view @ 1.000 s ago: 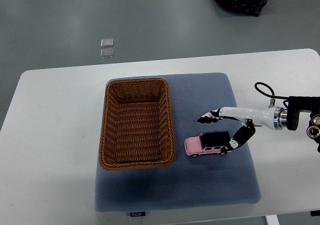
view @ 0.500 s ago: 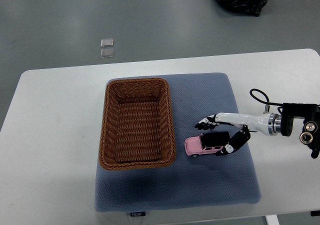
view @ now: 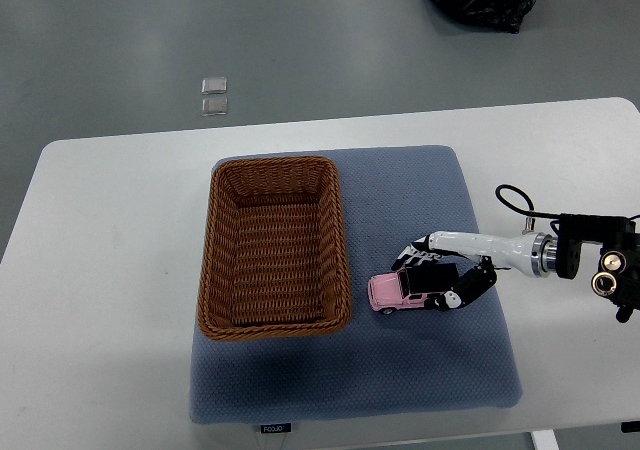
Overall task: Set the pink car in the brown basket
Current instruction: 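Lift the held car and carry it over the wicker basket, then lower the car into the basket and open the right hand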
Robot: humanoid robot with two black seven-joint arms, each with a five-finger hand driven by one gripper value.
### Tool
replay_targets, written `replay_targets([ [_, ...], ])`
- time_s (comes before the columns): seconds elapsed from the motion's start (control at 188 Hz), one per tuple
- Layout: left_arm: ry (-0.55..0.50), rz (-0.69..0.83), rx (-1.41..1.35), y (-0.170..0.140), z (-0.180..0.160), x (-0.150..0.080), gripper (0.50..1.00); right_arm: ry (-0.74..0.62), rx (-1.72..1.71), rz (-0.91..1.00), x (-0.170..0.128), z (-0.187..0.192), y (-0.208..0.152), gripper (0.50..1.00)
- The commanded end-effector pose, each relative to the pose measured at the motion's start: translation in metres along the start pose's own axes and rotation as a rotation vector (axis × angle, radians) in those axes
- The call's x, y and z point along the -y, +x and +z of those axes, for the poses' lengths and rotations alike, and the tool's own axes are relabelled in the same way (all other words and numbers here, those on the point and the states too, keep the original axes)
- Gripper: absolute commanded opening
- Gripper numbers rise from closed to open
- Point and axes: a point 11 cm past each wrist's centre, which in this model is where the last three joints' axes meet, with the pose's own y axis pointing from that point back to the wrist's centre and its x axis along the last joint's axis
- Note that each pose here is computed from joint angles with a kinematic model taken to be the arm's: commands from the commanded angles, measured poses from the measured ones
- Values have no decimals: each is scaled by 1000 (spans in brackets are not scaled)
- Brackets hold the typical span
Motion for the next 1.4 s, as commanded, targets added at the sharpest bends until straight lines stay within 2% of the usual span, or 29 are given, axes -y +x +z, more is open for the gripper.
replay_targets([
  [0.0, 0, 0, -1, 0, 0, 0, 1000, 6, -18, 13, -1, -1, 3, 500],
  [0.165, 0, 0, 2, 0, 0, 0, 1000, 12, -32, 33, -15, 0, 18, 500],
  [0.346, 0, -1, 4, 0, 0, 0, 1000, 20, -100, 74, -38, -17, 57, 500],
  [0.537, 0, -4, 4, -2, 0, 0, 1000, 67, -175, 114, -48, -58, 109, 500],
  [0.707, -1, -6, 2, -2, 0, 0, 1000, 118, -213, 141, -48, -92, 139, 500],
  [0.787, 0, -6, 4, -2, 0, 0, 1000, 168, -242, 133, -27, -117, 148, 500],
  [0.926, 0, -6, 5, -2, 0, 0, 1000, 167, -260, 103, 6, -127, 147, 500],
  [1.16, 2, -9, 8, -3, 0, 0, 1000, 218, -251, 17, 79, -150, 113, 500],
  [1.394, 0, -14, 11, -4, 0, 0, 1000, 227, -226, -1, 122, -156, 84, 500],
])
